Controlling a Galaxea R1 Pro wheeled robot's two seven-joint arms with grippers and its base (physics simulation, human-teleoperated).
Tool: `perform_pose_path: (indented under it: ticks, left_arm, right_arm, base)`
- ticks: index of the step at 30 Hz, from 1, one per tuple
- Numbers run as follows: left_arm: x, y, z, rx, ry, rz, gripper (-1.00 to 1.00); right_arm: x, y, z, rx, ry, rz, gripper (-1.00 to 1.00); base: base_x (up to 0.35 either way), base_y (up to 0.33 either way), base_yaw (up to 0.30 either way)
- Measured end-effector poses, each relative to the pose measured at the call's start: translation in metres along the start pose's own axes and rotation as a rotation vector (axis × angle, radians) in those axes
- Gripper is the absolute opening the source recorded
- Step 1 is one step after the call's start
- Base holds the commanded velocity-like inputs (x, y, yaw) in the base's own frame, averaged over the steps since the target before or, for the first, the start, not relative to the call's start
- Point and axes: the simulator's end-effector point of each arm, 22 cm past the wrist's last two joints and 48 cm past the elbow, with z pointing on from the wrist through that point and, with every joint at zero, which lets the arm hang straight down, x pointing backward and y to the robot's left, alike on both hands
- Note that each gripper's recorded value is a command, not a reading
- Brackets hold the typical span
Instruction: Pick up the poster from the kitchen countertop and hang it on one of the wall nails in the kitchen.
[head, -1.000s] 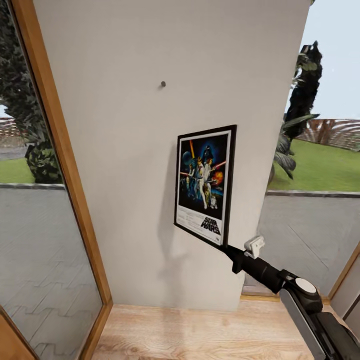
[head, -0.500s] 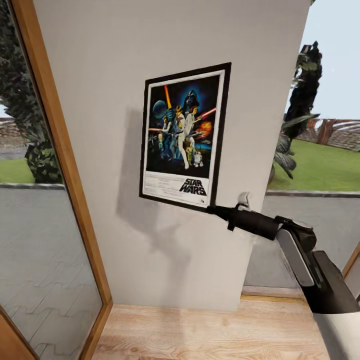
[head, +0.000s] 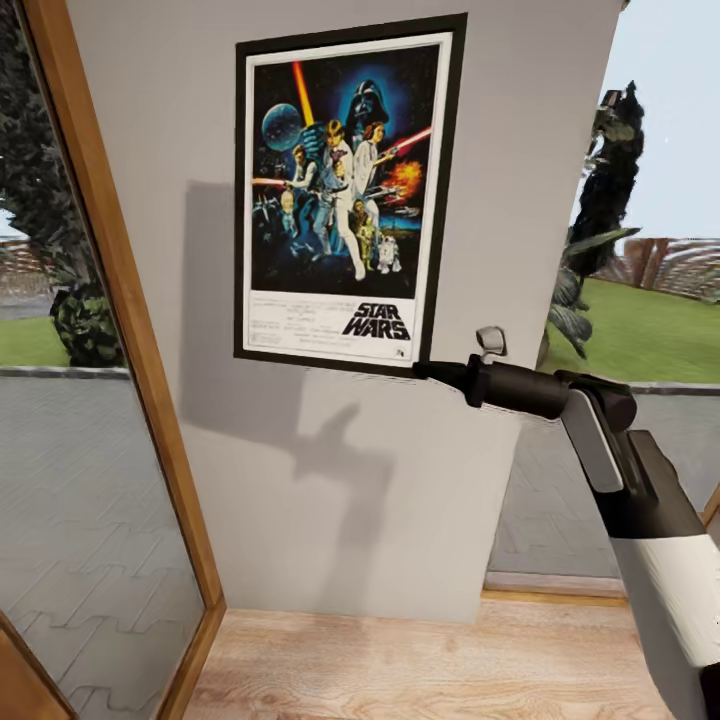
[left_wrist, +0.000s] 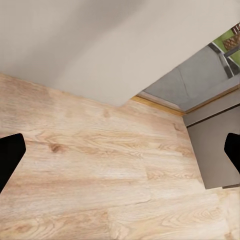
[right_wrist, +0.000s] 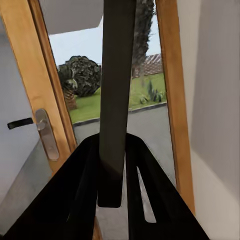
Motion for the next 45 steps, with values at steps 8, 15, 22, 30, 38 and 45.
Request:
perform_pose_path:
  ticks: [8, 15, 22, 30, 38, 45]
  left_arm:
    - [0.0, 0.0, 0.0, 0.001, 0.0, -0.001, 1.0]
    - [-0.002, 0.002, -0.002, -0.002, 0.0, 0.002, 1.0]
    - [-0.004, 0.005, -0.005, -0.006, 0.0, 0.007, 1.0]
    - [-0.004, 0.005, -0.006, -0.006, 0.001, 0.007, 1.0]
    - [-0.004, 0.006, -0.006, -0.007, 0.0, 0.007, 1.0]
    - [-0.005, 0.006, -0.006, -0.008, 0.0, 0.008, 1.0]
  right_arm:
    - [-0.006, -0.002, -0.003, -0.037, 0.006, 0.013, -1.0]
    - [-0.006, 0.001, -0.003, -0.052, 0.005, -0.016, -1.0]
    - [0.003, -0.001, -0.004, -0.045, 0.047, -0.079, -1.0]
    - [0.006, -0.003, -0.004, -0.037, 0.056, -0.114, -1.0]
    - [0.007, -0.003, -0.005, -0.036, 0.056, -0.115, -1.0]
    - [0.006, -0.003, -0.005, -0.036, 0.05, -0.126, -1.0]
  base:
    - [0.0, 0.0, 0.0]
    - [0.0, 0.0, 0.0]
    - [0.0, 0.0, 0.0]
    - [0.0, 0.0, 0.0]
    - [0.0, 0.0, 0.0]
    - [0.0, 0.0, 0.0]
